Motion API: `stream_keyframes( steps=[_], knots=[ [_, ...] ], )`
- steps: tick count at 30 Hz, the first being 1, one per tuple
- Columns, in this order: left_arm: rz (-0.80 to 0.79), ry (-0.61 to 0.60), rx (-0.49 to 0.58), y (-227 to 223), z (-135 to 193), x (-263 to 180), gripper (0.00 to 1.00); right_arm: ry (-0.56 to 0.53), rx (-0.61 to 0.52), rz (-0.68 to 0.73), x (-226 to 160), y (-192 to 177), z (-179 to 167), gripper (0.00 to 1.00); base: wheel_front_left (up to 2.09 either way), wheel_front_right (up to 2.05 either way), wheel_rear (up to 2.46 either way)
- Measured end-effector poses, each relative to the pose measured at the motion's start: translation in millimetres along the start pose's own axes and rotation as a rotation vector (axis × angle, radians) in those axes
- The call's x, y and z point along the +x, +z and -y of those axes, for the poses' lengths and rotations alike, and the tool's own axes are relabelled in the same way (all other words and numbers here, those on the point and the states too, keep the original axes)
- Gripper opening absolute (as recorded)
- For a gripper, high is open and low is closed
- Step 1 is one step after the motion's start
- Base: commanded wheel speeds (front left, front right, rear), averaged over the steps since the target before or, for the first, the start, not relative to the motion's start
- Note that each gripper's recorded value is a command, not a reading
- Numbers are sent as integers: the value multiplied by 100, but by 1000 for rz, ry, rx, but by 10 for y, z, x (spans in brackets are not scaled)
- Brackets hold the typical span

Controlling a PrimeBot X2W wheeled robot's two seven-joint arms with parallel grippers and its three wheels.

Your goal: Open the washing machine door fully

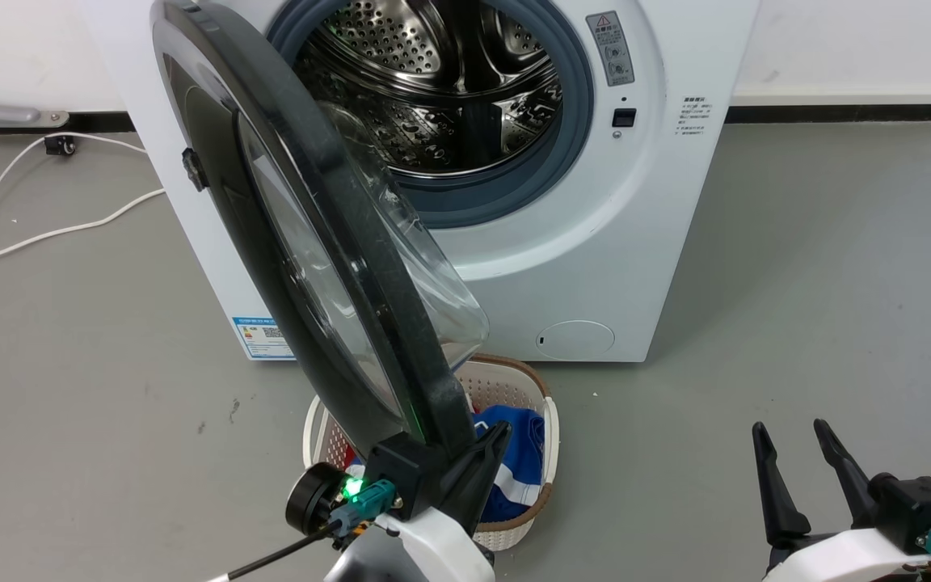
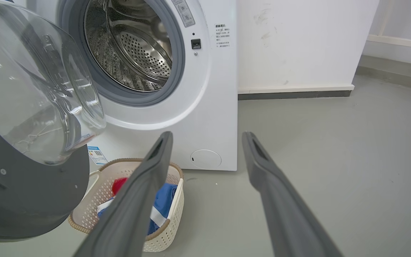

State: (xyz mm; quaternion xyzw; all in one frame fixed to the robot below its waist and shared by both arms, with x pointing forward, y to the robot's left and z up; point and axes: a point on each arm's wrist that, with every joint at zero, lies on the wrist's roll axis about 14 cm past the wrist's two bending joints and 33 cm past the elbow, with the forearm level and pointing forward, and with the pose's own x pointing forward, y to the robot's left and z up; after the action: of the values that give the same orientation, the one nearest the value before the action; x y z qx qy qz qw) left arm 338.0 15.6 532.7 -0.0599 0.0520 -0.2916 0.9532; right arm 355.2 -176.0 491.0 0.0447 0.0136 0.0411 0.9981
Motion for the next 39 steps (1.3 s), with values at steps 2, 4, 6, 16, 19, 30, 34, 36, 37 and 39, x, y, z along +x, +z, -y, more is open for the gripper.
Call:
stream_keyframes(
  steps=[2, 4, 6, 16, 19, 30, 34, 36, 37, 39],
  knots=[
    [4, 22, -3, -9, -52, 7, 0, -2, 4, -3, -2, -12, 5, 100, 0, 0, 0],
    [2, 34, -5, -27, -80, 8, 0, -4, 8, -9, -1, -32, 9, 100, 0, 0, 0],
    [8, 41, -14, -25, -93, 6, 0, -4, 9, -11, 2, -41, 8, 100, 0, 0, 0],
    [21, 122, -50, -53, -218, -139, 0, 13, 15, -16, 59, -67, -49, 100, 0, 0, 0],
    [26, 154, -59, -59, -271, -213, 0, 27, 16, -23, 100, -90, -90, 100, 0, 0, 0],
    [58, 320, -85, -31, -553, -569, 0, 128, 10, -39, 320, -136, -418, 100, 0, 0, 0],
    [79, 405, -86, -7, -705, -747, 0, 184, 6, -43, 409, -140, -607, 100, 0, 0, 0],
    [94, 457, -88, 6, -801, -852, 0, 215, 6, -45, 449, -144, -714, 100, 0, 0, 0],
    [99, 485, -93, 8, -853, -909, 0, 230, 7, -47, 468, -149, -768, 100, 0, 0, 0],
    [112, 539, -97, 13, -967, -1029, 0, 254, 9, -49, 506, -155, -856, 100, 0, 0, 0]
  ],
)
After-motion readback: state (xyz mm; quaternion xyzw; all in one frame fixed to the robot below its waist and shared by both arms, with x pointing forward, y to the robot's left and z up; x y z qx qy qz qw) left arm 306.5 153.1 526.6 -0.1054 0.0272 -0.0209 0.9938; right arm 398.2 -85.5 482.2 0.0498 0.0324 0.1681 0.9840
